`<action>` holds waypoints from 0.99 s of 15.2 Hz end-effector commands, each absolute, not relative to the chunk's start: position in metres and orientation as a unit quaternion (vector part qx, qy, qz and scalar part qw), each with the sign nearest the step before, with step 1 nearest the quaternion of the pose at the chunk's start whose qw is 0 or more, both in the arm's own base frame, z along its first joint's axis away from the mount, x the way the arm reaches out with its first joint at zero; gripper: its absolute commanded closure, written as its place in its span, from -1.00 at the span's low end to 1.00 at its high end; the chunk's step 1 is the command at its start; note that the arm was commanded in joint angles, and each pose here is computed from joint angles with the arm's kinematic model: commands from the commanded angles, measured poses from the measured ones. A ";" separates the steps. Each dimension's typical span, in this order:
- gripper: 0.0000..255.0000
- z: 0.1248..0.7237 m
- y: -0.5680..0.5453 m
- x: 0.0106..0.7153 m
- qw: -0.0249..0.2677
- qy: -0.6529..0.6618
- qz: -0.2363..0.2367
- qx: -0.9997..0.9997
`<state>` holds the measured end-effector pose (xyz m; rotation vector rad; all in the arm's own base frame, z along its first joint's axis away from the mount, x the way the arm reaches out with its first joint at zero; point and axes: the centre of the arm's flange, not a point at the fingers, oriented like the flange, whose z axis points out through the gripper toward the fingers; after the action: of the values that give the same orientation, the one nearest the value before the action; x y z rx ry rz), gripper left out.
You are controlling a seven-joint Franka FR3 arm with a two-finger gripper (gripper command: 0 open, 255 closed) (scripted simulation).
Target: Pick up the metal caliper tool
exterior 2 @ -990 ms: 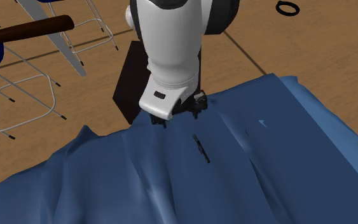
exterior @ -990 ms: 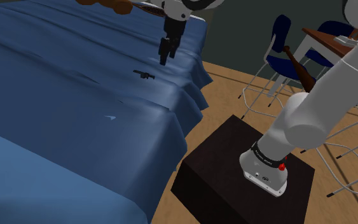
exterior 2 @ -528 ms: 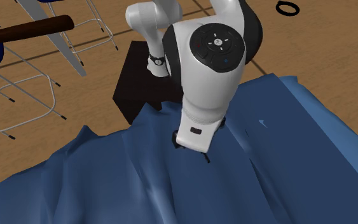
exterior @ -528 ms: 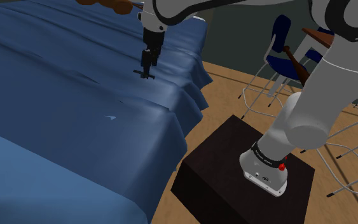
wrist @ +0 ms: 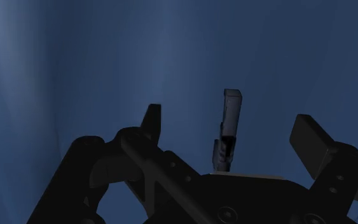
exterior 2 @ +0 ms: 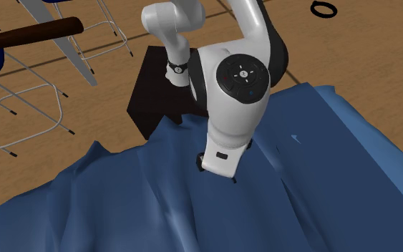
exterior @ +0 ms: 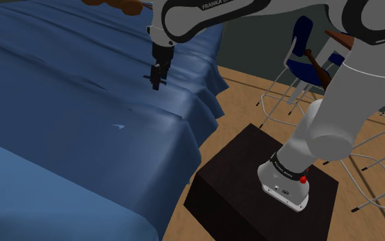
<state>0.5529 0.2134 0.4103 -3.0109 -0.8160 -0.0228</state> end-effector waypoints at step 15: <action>1.00 0.435 0.213 0.553 0.011 -0.262 -0.008 -0.965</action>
<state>0.5544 0.2138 0.4305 -3.0111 -0.8154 -0.0247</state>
